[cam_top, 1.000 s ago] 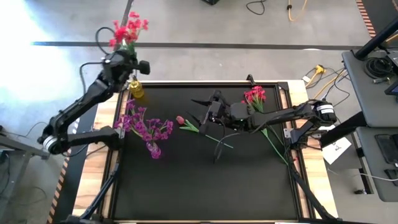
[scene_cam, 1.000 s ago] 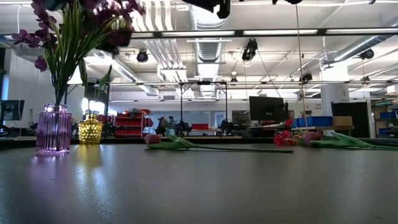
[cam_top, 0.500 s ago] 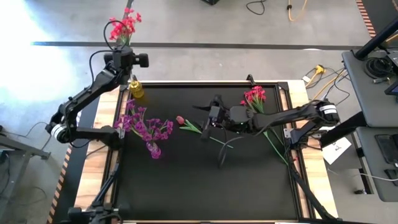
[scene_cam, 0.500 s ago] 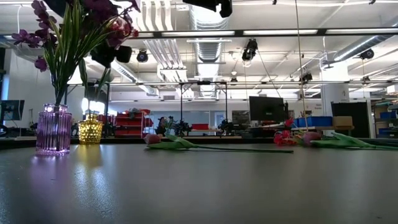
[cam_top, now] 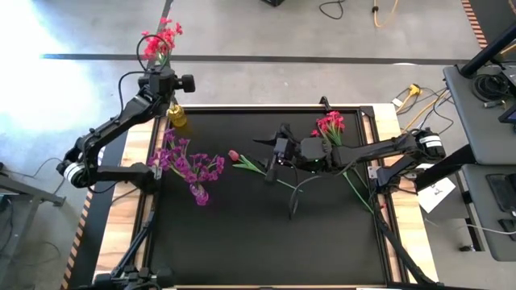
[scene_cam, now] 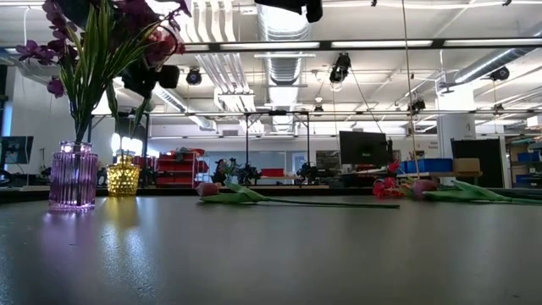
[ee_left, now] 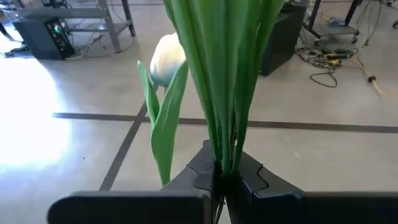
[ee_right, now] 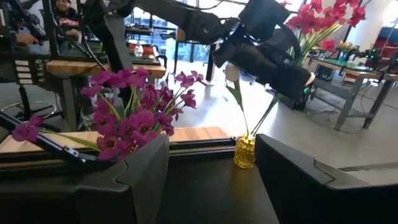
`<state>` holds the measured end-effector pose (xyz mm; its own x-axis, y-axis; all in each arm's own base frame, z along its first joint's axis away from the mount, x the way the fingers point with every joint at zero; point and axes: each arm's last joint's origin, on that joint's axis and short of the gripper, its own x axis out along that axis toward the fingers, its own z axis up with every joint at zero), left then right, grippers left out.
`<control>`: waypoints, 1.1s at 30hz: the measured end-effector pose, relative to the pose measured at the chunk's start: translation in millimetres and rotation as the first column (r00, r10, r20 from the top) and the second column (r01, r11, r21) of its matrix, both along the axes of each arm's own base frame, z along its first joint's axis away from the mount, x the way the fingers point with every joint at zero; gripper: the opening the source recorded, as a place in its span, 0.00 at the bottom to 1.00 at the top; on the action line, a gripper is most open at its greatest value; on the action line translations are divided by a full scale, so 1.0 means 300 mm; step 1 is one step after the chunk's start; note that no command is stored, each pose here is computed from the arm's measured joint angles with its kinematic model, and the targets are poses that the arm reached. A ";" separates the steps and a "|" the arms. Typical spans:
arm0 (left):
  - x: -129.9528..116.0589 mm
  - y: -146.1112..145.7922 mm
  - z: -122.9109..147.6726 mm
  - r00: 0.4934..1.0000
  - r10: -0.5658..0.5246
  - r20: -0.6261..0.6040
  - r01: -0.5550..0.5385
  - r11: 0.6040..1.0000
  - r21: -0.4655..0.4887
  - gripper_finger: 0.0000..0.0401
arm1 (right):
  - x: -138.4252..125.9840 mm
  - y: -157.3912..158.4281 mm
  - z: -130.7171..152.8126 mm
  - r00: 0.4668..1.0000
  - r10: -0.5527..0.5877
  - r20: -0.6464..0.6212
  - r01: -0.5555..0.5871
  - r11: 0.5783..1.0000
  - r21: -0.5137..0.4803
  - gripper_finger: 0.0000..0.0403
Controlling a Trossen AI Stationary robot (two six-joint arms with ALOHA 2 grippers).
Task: Sort flowers into vase by color
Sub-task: Put the left pink flowers into the yellow vase
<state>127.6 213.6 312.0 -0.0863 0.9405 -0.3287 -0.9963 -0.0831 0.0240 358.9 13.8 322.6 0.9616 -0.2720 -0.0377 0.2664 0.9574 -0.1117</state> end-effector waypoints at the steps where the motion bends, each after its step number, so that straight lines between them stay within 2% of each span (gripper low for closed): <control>1: 0.003 -0.004 -0.010 1.000 0.006 -0.004 -0.006 1.000 0.003 0.00 | -0.001 0.000 0.001 1.000 0.000 -0.001 0.000 1.000 0.001 0.57; 9: 0.021 -0.024 -0.085 0.996 0.044 -0.079 -0.041 0.999 0.036 0.00 | -0.026 0.004 0.023 1.000 0.004 0.001 -0.004 1.000 0.004 0.57; 13: 0.018 -0.028 -0.101 0.998 0.059 -0.031 -0.057 0.996 0.064 0.00 | -0.033 0.008 0.022 1.000 0.008 -0.016 -0.008 1.000 0.017 0.57; 19: 0.018 -0.032 -0.151 0.997 0.075 0.002 -0.075 0.997 0.036 0.00 | -0.037 0.010 0.012 0.999 0.010 -0.050 -0.009 1.000 0.018 0.57; 27: 0.018 -0.046 -0.211 0.970 0.085 0.228 -0.091 0.996 0.016 0.00 | -0.039 0.010 0.002 0.997 0.009 -0.081 -0.007 1.000 0.026 0.57; 33: 0.017 -0.068 -0.283 0.964 0.049 0.261 -0.045 0.999 -0.022 0.00 | -0.040 0.010 -0.001 0.996 0.009 -0.089 -0.007 1.000 0.026 0.57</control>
<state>132.6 193.1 227.2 -0.0397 0.9321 -0.3601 -0.9631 -0.1317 -0.2346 347.0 16.9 322.4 0.9562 -0.2623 -0.1299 0.2490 0.9622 -0.1104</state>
